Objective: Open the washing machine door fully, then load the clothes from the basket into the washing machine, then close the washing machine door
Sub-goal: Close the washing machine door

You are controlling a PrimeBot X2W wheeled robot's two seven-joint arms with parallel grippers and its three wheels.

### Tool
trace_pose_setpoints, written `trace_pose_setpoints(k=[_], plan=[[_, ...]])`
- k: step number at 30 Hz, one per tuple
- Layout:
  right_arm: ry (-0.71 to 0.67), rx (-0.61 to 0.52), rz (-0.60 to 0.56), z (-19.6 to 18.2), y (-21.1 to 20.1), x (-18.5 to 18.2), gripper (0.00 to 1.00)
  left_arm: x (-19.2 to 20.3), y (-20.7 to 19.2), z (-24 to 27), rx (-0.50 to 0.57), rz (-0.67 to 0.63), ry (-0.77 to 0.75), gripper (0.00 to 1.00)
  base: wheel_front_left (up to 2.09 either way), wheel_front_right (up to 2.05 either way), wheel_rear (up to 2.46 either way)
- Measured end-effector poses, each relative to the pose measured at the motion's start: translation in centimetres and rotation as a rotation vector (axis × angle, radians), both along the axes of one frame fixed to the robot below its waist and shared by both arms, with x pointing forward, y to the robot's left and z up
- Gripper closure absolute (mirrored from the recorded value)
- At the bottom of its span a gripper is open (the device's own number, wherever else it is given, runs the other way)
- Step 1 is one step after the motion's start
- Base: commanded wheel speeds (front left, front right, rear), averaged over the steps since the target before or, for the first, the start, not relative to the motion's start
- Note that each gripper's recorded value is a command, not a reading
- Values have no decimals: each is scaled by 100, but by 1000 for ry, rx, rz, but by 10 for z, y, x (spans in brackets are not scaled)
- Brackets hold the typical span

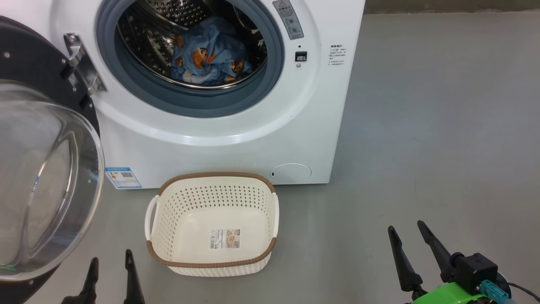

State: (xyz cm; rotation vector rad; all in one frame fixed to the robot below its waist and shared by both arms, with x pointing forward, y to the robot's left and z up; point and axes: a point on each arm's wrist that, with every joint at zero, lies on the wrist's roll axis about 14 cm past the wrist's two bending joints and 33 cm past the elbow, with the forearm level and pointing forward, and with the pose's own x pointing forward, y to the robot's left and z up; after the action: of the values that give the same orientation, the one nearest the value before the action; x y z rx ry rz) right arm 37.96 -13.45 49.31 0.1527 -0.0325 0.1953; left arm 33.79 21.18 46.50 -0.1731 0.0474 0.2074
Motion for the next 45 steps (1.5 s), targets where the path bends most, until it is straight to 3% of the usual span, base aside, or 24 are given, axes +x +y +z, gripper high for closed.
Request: trace_pose_setpoints(k=[15, 37, 45], plan=[[-16, -11, 106, 5, 33, 11, 0, -25, 31, 4, 5, 111, -11, 0, 0, 0, 0], [-52, -65, 529, 11, 169, 14, 0, -140, 114, 1, -9, 525, -3, 0, 0, 0, 0], [-62, -70, 572, 13, 184, 18, 0, -151, 121, 3, -23, 578, -10, 0, 0, 0, 0]])
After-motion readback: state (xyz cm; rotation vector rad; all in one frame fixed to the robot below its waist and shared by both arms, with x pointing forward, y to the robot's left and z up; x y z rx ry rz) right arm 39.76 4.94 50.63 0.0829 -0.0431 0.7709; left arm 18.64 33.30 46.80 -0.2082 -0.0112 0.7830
